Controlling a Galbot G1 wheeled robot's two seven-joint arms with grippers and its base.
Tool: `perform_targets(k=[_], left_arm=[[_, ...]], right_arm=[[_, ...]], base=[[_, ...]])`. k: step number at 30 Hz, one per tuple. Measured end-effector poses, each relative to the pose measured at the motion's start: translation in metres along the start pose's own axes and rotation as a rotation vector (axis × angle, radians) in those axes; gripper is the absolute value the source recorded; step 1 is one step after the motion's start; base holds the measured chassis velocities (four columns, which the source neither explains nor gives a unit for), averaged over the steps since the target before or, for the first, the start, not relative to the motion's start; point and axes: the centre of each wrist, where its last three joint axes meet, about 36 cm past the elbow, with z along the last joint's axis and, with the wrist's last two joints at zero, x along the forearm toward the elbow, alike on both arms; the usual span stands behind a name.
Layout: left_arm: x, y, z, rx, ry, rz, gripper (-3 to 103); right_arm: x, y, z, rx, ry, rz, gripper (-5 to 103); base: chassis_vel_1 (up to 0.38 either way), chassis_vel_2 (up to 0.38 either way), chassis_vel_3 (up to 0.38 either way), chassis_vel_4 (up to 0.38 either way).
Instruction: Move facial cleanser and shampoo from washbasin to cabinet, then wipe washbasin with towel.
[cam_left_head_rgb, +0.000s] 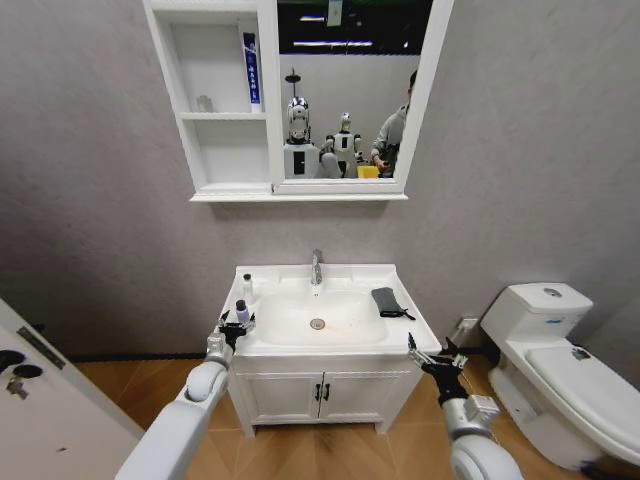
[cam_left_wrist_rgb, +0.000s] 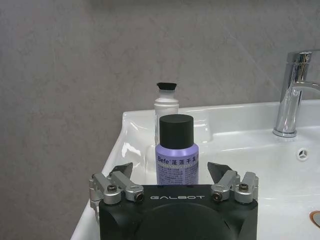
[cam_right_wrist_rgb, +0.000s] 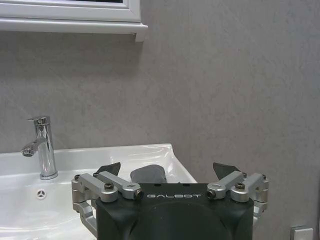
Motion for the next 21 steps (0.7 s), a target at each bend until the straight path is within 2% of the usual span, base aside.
perform_targets(k=[2, 5, 6, 7, 9, 12, 21], left_arm=[[0.001, 0.0, 0.001, 0.0, -0.001, 0.006, 75], [0.001, 0.0, 0.002, 0.0, -0.006, 0.01, 70], [0.001, -0.001, 0.001, 0.002, -0.009, 0.014, 64], [0.002, -0.001, 0.001, 0.003, -0.012, 0.016, 53], [0.002, -0.001, 0.0, 0.003, -0.012, 0.016, 53], [0.002, 0.001, 0.0, 0.002, -0.014, 0.014, 43], [0.011, 0.002, -0.004, 0.021, -0.019, 0.001, 43]], right_arm=[[0.0, 0.0, 0.0, 0.0, 0.001, 0.001, 100], [0.001, 0.001, 0.0, 0.0, 0.003, 0.001, 100], [0.002, 0.001, 0.001, 0.0, 0.005, 0.002, 100], [0.003, 0.002, 0.002, -0.002, 0.008, 0.002, 100], [0.003, 0.002, 0.002, -0.002, 0.008, 0.002, 100], [0.002, 0.002, 0.002, -0.002, 0.007, 0.004, 100], [0.002, 0.006, 0.005, -0.018, 0.018, 0.01, 100]], base=[[0.0, 0.0, 0.0, 0.0], [0.0, 0.0, 0.0, 0.0], [0.0, 0.0, 0.0, 0.0], [0.0, 0.0, 0.0, 0.0], [0.0, 0.0, 0.0, 0.0], [0.0, 0.0, 0.0, 0.0], [0.0, 0.0, 0.0, 0.0]])
